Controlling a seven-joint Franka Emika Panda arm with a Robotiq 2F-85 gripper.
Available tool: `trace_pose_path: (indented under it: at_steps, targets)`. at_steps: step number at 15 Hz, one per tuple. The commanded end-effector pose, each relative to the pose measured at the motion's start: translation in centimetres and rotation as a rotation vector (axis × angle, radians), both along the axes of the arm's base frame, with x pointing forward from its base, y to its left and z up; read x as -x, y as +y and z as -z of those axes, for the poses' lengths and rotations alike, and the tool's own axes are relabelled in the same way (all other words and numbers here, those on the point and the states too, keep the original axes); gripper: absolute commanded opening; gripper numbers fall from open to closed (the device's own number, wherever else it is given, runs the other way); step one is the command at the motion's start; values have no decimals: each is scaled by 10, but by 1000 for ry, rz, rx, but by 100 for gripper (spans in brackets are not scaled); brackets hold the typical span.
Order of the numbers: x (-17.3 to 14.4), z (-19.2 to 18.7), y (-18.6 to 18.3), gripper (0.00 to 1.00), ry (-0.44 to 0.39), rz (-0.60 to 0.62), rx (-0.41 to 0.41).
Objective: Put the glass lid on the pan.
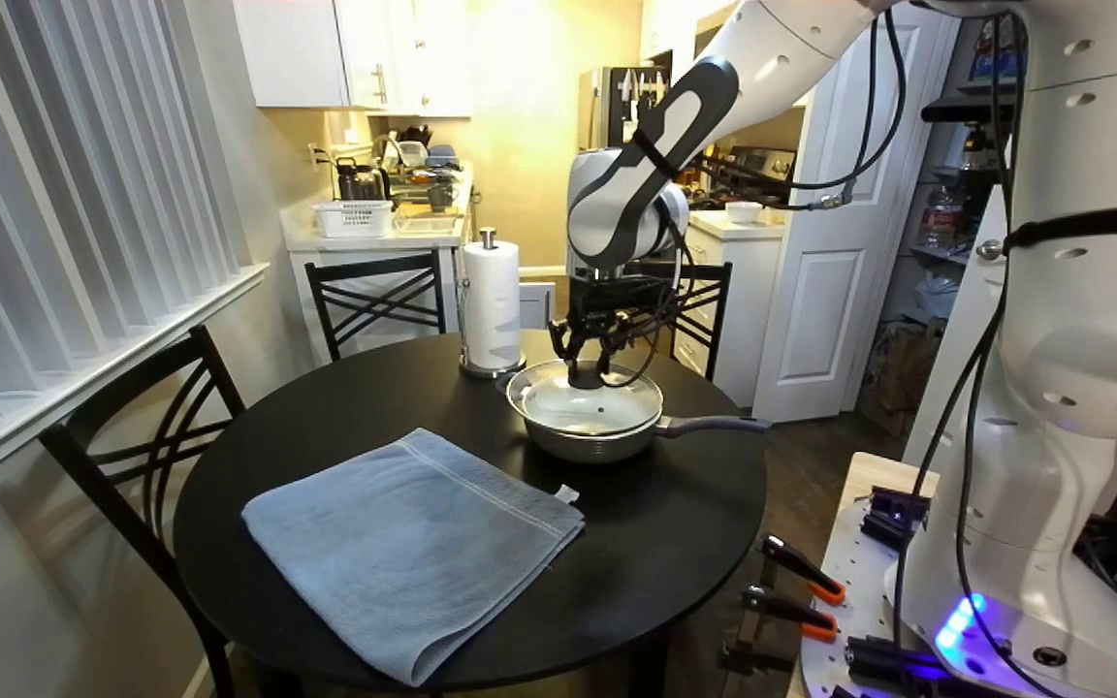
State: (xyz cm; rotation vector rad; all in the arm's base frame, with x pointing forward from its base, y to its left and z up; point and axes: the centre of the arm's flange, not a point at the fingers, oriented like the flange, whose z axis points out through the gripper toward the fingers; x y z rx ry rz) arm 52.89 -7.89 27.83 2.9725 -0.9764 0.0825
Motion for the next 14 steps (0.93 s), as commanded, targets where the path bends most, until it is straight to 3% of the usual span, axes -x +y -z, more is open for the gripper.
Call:
trace_pose_path:
  at_steps: [1,5,14]
  targets:
    - [17,-3,-23,32,-2,110,-39]
    - [24,-4,-51,32,-9,214,-72]
    - [2,-9,-55,32,-30,282,36]
